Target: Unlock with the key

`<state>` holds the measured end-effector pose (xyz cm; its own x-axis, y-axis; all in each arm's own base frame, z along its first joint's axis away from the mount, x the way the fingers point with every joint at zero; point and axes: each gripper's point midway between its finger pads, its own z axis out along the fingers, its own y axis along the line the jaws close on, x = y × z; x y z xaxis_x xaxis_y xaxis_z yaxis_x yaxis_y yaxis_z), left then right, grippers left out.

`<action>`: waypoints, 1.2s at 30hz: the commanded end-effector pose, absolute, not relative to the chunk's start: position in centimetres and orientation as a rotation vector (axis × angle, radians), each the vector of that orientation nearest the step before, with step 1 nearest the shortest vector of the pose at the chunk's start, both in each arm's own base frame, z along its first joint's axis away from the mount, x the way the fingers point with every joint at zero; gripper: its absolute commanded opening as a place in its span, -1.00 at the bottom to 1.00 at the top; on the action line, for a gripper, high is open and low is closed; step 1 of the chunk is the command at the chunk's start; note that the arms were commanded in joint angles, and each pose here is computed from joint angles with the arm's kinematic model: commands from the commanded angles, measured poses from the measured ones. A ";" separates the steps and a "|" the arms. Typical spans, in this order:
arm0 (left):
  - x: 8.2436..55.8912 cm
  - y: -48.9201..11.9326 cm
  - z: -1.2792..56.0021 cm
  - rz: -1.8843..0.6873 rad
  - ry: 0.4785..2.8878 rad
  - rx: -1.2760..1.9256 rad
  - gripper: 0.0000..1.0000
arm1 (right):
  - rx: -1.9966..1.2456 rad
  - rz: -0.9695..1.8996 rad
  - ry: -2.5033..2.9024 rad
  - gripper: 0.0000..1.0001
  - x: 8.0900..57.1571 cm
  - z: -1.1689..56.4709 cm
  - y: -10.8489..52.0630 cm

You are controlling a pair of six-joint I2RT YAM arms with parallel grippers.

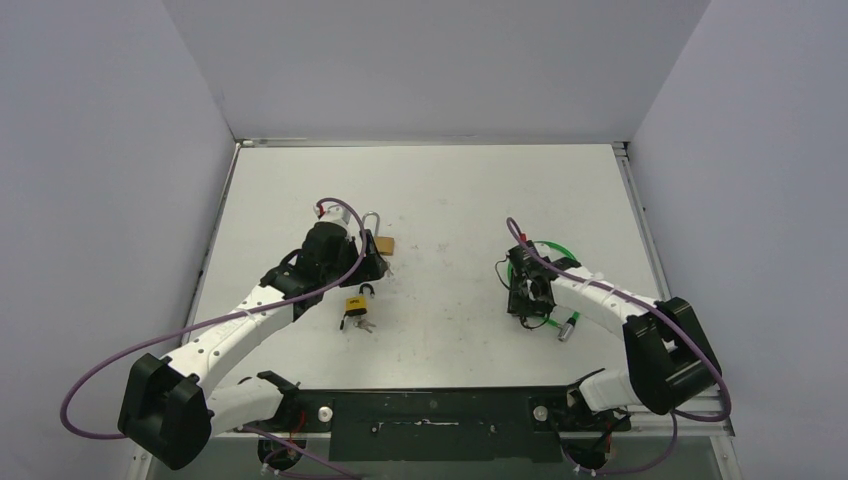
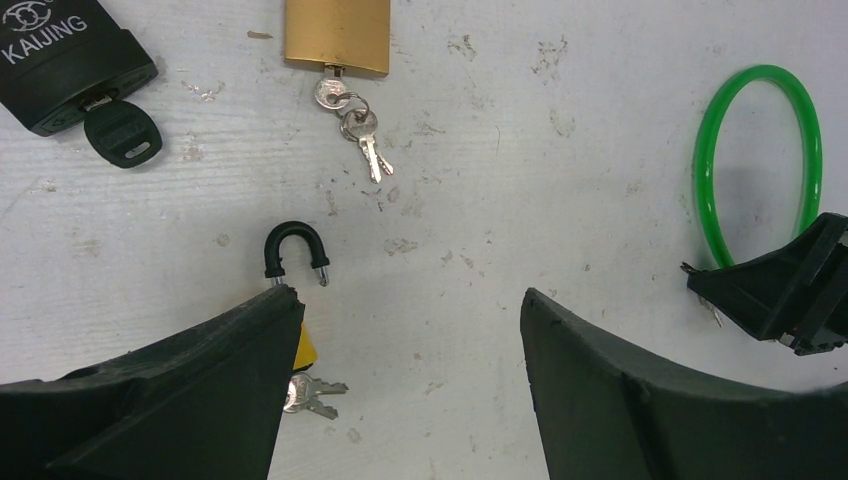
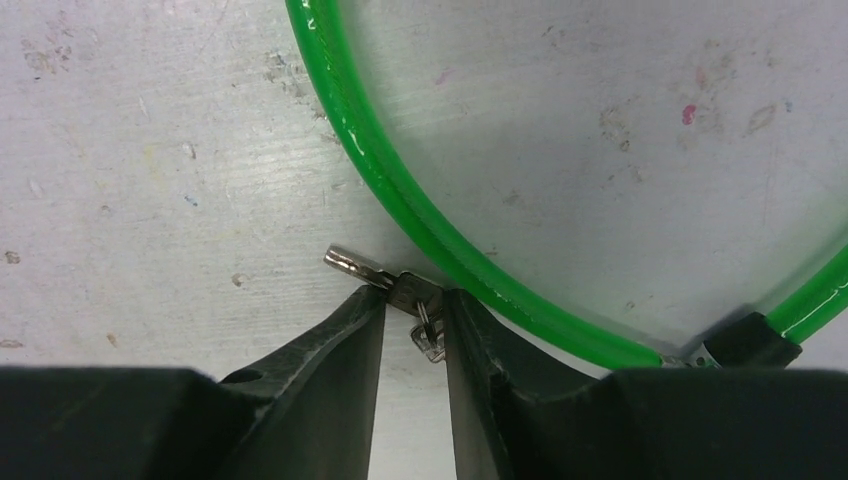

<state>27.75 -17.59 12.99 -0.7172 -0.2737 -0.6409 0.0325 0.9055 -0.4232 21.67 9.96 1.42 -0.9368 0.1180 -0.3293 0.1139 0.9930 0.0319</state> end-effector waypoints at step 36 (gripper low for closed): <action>26.6 -27.6 22.6 -1.401 1.944 -0.076 0.44 | -0.131 1.209 2.048 -1.00 25.2 19.2 29.6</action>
